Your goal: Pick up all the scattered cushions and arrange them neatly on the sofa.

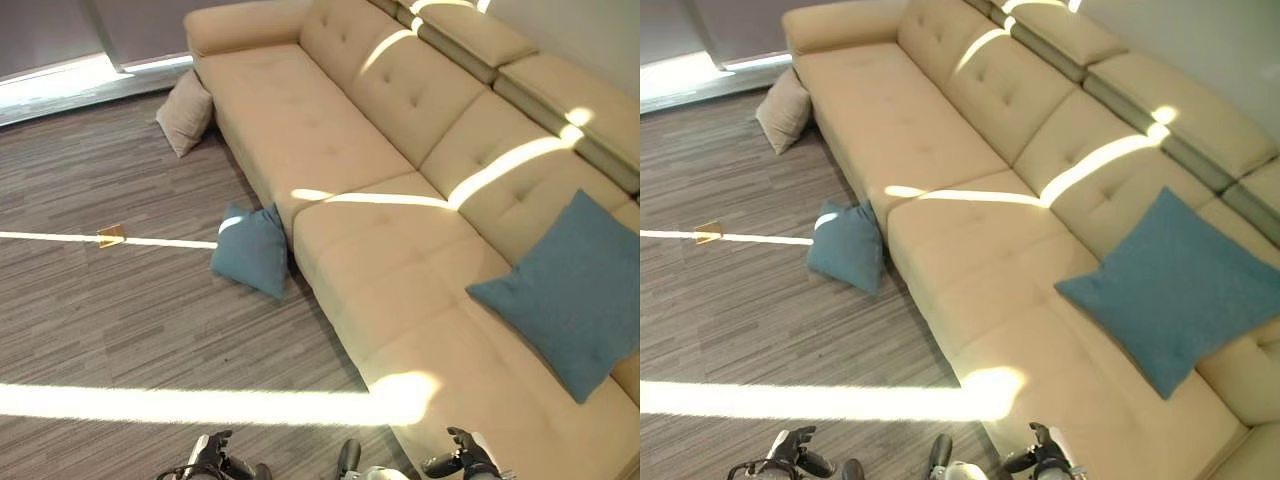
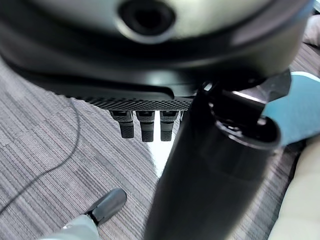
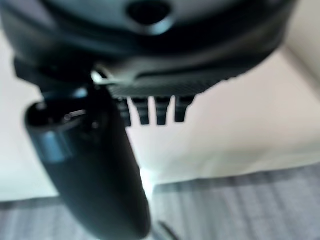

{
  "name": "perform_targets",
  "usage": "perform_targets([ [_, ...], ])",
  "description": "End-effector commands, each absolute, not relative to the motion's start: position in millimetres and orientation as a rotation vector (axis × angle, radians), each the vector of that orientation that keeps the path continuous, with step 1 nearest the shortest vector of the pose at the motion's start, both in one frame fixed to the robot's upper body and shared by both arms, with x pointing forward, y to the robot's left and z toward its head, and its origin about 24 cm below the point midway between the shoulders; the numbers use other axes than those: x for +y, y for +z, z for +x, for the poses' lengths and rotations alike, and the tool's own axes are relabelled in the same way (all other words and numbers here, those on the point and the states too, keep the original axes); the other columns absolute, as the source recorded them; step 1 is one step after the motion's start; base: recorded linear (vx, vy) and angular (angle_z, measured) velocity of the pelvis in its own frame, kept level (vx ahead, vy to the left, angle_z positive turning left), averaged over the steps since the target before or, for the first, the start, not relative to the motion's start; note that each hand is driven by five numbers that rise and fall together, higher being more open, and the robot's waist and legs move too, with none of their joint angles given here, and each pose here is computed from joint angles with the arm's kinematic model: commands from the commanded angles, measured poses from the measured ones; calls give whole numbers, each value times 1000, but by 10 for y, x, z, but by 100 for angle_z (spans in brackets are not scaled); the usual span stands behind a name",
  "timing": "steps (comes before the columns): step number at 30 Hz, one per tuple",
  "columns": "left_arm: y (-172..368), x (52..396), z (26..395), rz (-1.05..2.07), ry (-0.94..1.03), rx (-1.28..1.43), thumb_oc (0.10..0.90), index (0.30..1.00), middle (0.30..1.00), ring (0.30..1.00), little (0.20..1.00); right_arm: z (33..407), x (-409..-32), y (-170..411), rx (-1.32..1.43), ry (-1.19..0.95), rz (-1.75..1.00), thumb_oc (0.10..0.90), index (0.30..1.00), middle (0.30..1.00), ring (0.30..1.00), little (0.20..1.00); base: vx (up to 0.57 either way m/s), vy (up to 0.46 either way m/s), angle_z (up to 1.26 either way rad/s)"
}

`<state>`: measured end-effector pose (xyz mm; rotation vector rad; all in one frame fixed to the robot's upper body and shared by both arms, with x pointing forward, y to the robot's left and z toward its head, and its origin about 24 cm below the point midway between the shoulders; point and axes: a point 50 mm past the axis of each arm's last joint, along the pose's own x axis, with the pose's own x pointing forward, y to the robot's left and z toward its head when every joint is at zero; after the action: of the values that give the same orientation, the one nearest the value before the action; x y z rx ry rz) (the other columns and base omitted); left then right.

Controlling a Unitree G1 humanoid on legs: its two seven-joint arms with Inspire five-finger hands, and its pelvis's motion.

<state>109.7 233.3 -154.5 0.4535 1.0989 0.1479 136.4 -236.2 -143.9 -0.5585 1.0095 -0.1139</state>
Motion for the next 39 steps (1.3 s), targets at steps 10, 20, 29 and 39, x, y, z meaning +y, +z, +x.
perform_targets([
  [10,-1390,2665,1265,485,245,1024,800,900,900,900,900,1487,-2406,-1375,968,-124,-564,800,900,900,900,900,139,-24,98],
  [20,-1447,2691,1087,501,233,1096,800,900,900,900,900,1321,-2426,-1444,1038,-129,-586,800,900,900,900,900,264,79,35],
  [29,-1512,2580,891,558,192,1118,800,900,900,900,900,1515,-2234,-1395,942,-80,-578,800,900,900,900,900,222,179,-21],
  [39,-1531,2553,833,612,119,1121,800,900,900,900,900,1415,-2348,-1394,954,-109,-574,800,900,900,900,900,417,38,46],
])
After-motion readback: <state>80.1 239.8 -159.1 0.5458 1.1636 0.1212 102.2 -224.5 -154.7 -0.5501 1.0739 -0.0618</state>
